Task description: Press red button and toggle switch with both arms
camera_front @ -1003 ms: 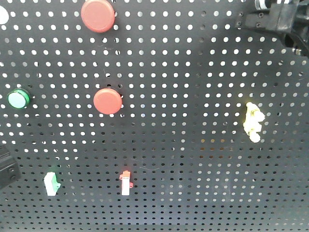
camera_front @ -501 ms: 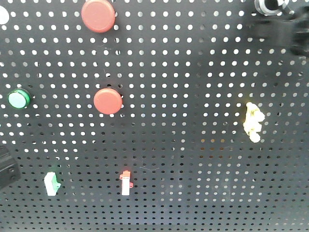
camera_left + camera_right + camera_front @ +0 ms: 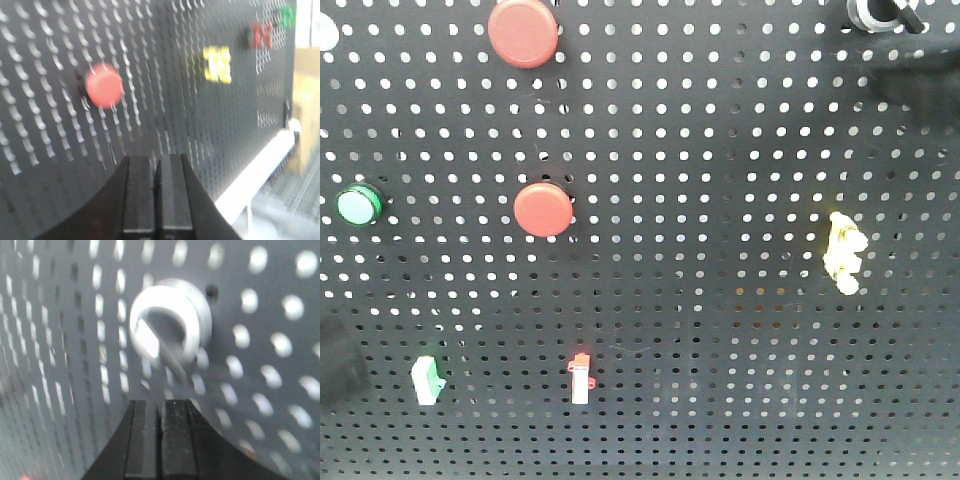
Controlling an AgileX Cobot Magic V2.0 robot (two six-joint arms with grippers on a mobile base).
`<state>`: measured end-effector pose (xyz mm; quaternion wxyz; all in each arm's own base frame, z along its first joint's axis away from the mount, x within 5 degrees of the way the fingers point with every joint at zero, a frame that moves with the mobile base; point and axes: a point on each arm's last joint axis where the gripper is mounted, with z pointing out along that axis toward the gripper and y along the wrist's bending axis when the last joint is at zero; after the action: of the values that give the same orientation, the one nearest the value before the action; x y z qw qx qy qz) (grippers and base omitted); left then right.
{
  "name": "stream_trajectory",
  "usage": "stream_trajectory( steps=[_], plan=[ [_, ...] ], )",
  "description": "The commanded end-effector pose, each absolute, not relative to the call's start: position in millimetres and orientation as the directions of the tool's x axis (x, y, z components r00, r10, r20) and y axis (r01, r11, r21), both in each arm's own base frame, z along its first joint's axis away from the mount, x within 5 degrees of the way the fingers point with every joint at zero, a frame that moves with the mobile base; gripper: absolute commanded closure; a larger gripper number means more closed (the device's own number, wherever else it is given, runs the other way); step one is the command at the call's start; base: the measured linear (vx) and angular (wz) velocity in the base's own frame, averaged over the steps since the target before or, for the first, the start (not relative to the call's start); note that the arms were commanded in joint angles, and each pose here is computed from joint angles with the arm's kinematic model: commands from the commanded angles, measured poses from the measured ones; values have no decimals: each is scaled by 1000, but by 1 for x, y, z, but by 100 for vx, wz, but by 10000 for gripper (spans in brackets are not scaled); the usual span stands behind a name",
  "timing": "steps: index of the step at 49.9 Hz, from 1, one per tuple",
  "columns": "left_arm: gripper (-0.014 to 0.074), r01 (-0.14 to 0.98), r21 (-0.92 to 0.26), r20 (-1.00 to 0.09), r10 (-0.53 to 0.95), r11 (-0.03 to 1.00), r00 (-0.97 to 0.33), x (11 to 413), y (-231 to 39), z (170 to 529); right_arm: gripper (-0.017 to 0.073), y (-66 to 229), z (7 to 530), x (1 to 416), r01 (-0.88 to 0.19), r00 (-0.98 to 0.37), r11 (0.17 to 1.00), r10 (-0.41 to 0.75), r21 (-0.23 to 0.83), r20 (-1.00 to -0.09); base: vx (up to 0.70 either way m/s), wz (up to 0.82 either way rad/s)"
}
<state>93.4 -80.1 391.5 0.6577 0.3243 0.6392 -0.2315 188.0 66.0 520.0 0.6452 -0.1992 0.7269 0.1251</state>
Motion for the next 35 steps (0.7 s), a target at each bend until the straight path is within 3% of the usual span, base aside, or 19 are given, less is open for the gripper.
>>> stream_trajectory(
  steps=[1,17,27,35],
  plan=[
    [591,683,95,-995,60,724,74,91,-75,387,562,55,532,162,-396,32,913,-94,-99,-995,0,0],
    [591,673,-38,-997,16,739,-74,60,-58,296,562,24,425,67,-297,137,942,-120,-156,-983,0,0],
    [591,620,-49,-998,-7,783,-70,54,-49,263,562,13,341,21,-288,176,945,-109,-157,-978,0,0],
    [591,592,-52,-998,-14,804,-69,57,-47,260,562,11,309,13,-285,200,947,-93,-149,-975,0,0]
  ],
)
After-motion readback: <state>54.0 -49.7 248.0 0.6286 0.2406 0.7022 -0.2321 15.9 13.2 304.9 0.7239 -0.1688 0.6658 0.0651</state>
